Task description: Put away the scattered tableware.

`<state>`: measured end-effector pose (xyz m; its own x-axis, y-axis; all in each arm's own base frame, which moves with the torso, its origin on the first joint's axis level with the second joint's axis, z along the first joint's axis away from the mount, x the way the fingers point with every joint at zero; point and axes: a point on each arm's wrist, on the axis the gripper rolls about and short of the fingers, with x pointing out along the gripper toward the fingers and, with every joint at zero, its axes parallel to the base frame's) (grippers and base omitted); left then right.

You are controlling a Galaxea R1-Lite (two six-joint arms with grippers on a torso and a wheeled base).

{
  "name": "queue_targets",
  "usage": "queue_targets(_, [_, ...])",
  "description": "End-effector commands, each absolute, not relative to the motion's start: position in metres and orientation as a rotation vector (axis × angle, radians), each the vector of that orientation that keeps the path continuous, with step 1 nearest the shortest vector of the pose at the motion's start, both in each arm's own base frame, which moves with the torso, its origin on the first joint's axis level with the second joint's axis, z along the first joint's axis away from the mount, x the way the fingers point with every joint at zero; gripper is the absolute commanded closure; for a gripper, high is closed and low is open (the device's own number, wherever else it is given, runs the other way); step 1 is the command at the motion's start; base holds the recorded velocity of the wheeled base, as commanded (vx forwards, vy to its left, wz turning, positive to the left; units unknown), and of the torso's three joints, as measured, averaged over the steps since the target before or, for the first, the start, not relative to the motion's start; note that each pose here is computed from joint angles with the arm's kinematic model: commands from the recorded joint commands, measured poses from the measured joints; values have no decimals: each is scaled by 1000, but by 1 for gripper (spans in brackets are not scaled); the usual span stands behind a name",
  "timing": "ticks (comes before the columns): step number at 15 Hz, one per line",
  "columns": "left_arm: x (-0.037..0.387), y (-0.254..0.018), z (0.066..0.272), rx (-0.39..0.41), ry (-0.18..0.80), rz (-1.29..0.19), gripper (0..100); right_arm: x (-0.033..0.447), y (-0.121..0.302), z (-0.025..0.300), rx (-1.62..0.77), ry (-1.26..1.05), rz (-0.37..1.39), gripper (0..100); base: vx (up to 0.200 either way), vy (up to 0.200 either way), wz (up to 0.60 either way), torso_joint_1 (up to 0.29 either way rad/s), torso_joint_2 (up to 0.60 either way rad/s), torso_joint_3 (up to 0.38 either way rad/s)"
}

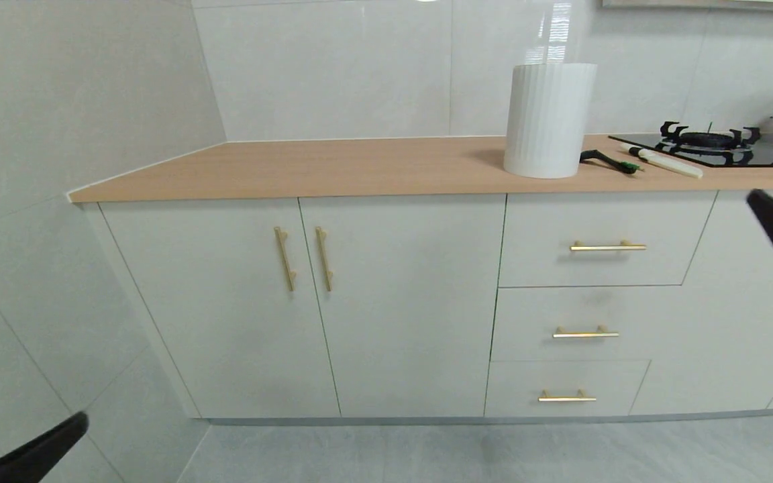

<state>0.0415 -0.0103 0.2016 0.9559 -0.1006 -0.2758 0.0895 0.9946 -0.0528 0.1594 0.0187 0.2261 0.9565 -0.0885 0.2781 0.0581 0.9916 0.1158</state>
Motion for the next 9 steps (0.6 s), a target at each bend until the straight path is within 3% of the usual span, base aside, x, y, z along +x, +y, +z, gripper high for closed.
queue_targets(1, [-4,8,168,3,180,-26,0,68,-1,231,63,-390,-84,0,0,0,0,0,0,0])
queue_targets(3, [-21,11,143,132,166,35,0,19,0,216,35,-305,4,0,0,0,0,0,0,0])
queue_targets(6, [-34,11,129,142,102,120,0,-42,-1,182,-24,-256,2,0,0,0,0,0,0,0])
queue_targets(9, [-33,11,116,141,120,188,0,-61,0,154,-62,-237,-27,0,0,0,0,0,0,0])
